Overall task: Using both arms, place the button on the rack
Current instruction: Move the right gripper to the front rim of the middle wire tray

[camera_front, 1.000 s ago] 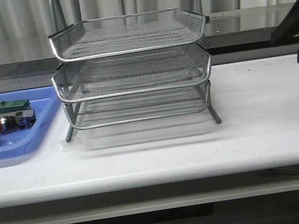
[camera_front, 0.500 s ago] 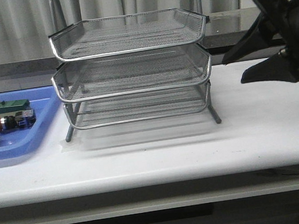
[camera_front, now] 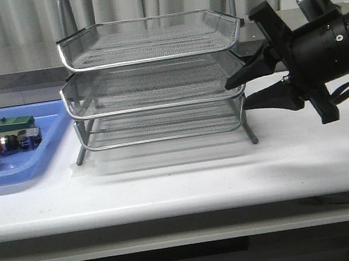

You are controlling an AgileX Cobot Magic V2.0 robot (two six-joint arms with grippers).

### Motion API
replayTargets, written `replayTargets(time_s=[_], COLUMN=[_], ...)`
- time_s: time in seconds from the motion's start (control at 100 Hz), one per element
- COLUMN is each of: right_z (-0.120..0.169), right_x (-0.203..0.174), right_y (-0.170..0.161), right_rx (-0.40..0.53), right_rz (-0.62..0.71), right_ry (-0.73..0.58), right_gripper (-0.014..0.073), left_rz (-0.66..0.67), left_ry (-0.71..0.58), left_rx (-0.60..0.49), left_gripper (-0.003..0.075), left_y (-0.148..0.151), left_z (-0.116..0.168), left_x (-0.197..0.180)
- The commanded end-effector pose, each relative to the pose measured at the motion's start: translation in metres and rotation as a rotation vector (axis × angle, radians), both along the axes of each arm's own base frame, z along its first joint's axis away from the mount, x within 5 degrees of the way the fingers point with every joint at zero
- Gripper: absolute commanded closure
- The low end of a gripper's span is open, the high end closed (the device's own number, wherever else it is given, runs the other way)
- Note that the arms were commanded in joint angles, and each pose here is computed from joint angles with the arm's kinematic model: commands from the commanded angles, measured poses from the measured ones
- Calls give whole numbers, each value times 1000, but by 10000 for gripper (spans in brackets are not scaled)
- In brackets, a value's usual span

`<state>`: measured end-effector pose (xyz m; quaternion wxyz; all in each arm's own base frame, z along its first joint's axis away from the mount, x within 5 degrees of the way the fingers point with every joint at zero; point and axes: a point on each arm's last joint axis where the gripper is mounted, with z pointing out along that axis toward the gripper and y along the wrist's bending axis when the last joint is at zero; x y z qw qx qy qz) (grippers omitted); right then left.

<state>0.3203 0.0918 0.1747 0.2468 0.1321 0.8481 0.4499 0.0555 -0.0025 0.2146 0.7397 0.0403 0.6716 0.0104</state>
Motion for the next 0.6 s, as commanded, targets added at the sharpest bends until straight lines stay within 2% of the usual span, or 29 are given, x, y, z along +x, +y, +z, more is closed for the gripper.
replayTargets(time_s=[0.0, 0.59], right_z=[28, 24], right_x=[13, 40], right_y=[3, 8], right_rx=[143, 184], right_rz=[-49, -31], right_ry=[-87, -94], right_gripper=[266, 268], left_rz=[-2, -2], left_ry=[-53, -53], left_rx=[-20, -20], left_gripper=[741, 741], left_y=[0, 0], left_z=[-10, -10], left_x=[-1, -1])
